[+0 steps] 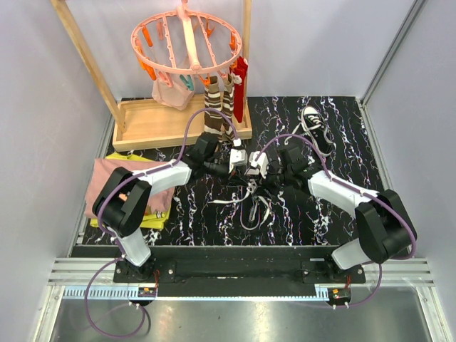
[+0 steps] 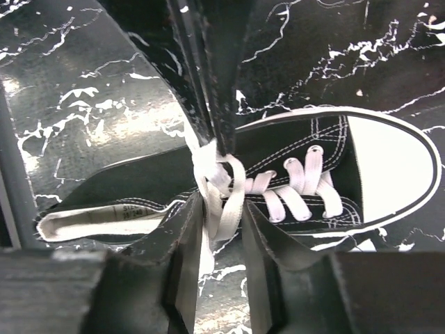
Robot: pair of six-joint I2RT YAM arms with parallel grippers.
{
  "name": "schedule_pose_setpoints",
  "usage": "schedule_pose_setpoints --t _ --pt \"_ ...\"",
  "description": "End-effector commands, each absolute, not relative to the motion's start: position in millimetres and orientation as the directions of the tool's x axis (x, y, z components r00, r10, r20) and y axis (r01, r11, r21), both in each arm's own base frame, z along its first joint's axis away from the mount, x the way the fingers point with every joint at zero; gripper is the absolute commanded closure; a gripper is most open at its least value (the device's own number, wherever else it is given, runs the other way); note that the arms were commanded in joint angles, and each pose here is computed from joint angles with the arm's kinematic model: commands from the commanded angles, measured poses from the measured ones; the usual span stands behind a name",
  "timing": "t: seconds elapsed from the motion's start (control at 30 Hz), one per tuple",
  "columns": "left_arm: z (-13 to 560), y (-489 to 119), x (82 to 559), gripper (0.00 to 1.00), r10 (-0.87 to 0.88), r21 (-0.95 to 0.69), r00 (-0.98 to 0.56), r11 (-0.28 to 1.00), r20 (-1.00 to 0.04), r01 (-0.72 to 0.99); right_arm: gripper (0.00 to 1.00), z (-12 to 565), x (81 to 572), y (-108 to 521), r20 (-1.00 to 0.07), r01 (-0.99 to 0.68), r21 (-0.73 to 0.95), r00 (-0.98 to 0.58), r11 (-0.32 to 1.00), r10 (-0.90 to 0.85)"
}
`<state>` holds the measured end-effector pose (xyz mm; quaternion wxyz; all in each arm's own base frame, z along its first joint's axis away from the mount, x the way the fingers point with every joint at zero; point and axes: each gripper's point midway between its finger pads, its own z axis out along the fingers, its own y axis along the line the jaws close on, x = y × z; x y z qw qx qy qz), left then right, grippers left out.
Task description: Tie the shoes
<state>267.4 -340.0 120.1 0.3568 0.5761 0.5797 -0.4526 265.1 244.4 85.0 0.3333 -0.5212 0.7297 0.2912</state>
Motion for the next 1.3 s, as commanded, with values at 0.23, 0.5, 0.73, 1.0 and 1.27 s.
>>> schedule_pose_setpoints --t 0.23,0.5,0.73,1.0,1.27 --pt "141 -335 263 1.00 0.296 -0.067 -0.031 -0.111 -0.955 0.992 0.75 98 270 245 -0.804 -0.960 0.027 -0.186 0.279 -0.565" --pt "141 -333 263 1.00 0.297 -0.070 -0.035 -0.108 -0.954 0.992 0.74 95 273 240 -0.793 -0.956 0.027 -0.198 0.291 -0.576" --pt "144 -333 264 1.00 0.293 -0.062 -0.028 -0.108 -0.956 0.992 0.64 94 269 241 -0.788 -0.959 0.050 -0.209 0.277 -0.579" --pt "143 -334 264 1.00 0.295 -0.063 -0.026 -0.117 -0.955 0.991 0.61 103 276 241 -0.798 -0.953 0.061 -0.225 0.296 -0.560" --pt "146 -334 265 1.00 0.291 -0.053 -0.017 -0.118 -0.957 0.992 0.79 104 276 241 -0.798 -0.958 0.059 -0.215 0.281 -0.564"
